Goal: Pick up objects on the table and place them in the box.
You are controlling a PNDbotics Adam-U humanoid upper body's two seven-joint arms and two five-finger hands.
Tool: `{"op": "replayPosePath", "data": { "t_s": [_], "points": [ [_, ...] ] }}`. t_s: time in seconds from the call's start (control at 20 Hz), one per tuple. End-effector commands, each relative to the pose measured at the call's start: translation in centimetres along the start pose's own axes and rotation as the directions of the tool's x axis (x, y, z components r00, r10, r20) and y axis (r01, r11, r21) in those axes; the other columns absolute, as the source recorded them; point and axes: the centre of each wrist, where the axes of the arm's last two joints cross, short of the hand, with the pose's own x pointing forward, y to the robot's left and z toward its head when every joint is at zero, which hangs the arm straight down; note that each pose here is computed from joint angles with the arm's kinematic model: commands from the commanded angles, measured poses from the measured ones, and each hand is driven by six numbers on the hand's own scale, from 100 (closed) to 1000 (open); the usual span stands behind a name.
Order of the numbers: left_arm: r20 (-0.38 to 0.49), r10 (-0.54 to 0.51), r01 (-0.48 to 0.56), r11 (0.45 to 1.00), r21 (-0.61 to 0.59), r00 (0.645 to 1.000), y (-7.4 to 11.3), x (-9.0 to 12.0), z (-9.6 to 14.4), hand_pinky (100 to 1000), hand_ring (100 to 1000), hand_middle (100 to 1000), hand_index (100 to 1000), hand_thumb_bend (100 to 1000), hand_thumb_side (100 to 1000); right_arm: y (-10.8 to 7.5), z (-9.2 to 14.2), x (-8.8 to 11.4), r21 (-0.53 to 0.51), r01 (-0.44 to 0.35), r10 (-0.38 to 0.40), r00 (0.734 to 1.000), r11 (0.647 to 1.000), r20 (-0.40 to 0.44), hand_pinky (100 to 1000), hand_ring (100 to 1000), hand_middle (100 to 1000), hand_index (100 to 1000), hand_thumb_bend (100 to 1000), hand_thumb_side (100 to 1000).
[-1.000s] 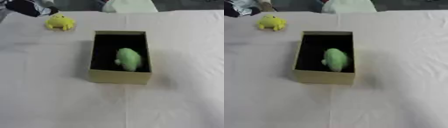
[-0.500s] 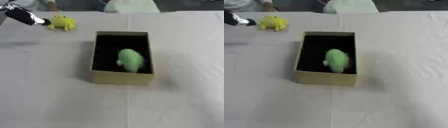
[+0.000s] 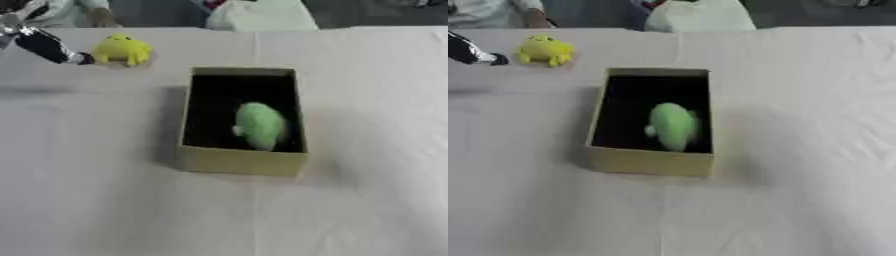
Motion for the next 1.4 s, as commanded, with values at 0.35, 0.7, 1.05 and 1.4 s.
{"op": "replayPosePath", "data": {
  "t_s": [0.35, 0.7, 1.05, 1.4],
  "points": [
    [-0.1, 0.004, -0.008, 0.999, -0.038, 0.995, 1.4, -1.8, -1.4, 900, 917, 907, 944, 600, 177, 0.1, -1.3, 0.9, 0.028, 0.013, -0.014, 0.998, 1.0, 0.059, 752, 706, 672, 770, 172, 997],
    [-0.113, 0.022, -0.025, 0.999, -0.032, 0.993, 1.6, -2.4, -2.1, 901, 917, 915, 955, 589, 145, 0.1, -1.5, 1.0, 0.033, 0.014, -0.016, 0.998, 0.999, 0.067, 752, 706, 671, 770, 175, 997],
    [-0.12, 0.047, -0.052, 0.998, -0.036, 0.992, 1.4, -2.5, -2.3, 901, 918, 920, 957, 581, 139, 0.2, -1.6, 1.0, 0.033, 0.015, -0.018, 0.997, 0.999, 0.071, 753, 706, 670, 770, 178, 996],
    [-0.122, 0.058, -0.062, 0.998, -0.03, 0.991, 1.9, -2.7, -2.5, 901, 918, 920, 957, 581, 139, 0.3, -1.8, 1.1, 0.039, 0.02, -0.023, 0.997, 0.999, 0.079, 753, 706, 670, 770, 178, 996]
  ]
}}
